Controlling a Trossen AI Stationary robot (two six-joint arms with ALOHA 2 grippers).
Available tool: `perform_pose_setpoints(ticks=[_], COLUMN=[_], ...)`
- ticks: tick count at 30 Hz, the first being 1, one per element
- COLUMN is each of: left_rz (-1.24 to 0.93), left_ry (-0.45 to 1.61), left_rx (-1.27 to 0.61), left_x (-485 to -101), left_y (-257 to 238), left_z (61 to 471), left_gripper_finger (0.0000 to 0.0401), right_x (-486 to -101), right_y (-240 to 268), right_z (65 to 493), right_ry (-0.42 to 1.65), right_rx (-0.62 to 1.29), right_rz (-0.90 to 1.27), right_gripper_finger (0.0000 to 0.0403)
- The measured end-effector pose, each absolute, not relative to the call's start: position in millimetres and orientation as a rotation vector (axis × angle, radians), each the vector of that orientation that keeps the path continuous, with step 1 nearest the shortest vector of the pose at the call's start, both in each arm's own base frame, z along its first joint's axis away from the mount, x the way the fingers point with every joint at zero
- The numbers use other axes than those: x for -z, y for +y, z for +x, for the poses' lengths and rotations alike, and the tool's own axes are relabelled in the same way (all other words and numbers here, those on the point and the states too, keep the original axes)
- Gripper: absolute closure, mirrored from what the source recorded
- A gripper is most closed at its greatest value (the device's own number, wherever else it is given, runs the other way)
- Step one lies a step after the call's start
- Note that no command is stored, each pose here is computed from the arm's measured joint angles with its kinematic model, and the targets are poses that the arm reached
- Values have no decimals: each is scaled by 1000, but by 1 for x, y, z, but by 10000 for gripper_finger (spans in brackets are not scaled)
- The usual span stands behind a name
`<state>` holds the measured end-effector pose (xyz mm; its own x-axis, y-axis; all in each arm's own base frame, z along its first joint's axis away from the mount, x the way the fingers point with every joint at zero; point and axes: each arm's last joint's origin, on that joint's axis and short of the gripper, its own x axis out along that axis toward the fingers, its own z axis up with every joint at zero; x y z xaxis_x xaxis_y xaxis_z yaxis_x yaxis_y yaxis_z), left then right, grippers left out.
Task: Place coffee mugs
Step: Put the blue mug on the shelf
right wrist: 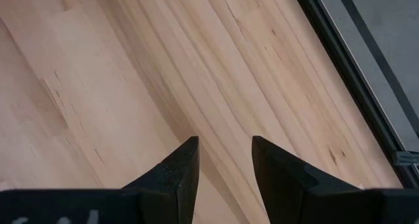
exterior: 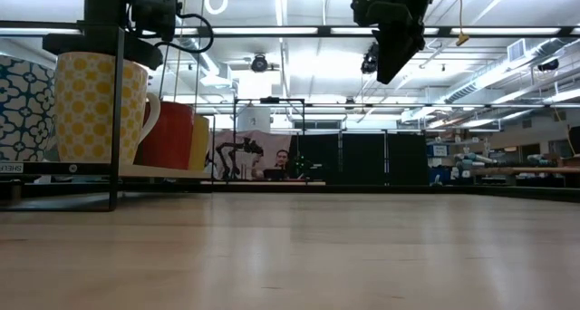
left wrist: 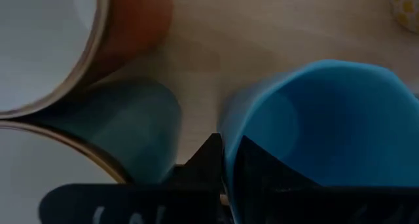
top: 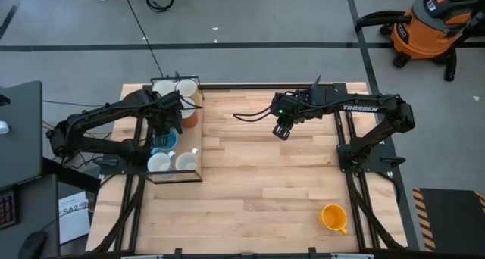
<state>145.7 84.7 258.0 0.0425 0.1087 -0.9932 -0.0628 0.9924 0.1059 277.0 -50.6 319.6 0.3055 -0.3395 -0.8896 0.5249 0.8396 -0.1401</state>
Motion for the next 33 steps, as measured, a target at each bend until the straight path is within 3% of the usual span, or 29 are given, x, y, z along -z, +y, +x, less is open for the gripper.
perform_pose_setpoints(ticks=[33], left_rz=[49], left_ry=[1506], left_rx=[-139], left_x=[-258], left_y=[86], left_z=[147], left_gripper_finger=[360], right_x=[-320], right_y=[-50], right_z=[277], right_ry=[1125], right_rx=[568], right_rz=[195], right_gripper_finger=[257])
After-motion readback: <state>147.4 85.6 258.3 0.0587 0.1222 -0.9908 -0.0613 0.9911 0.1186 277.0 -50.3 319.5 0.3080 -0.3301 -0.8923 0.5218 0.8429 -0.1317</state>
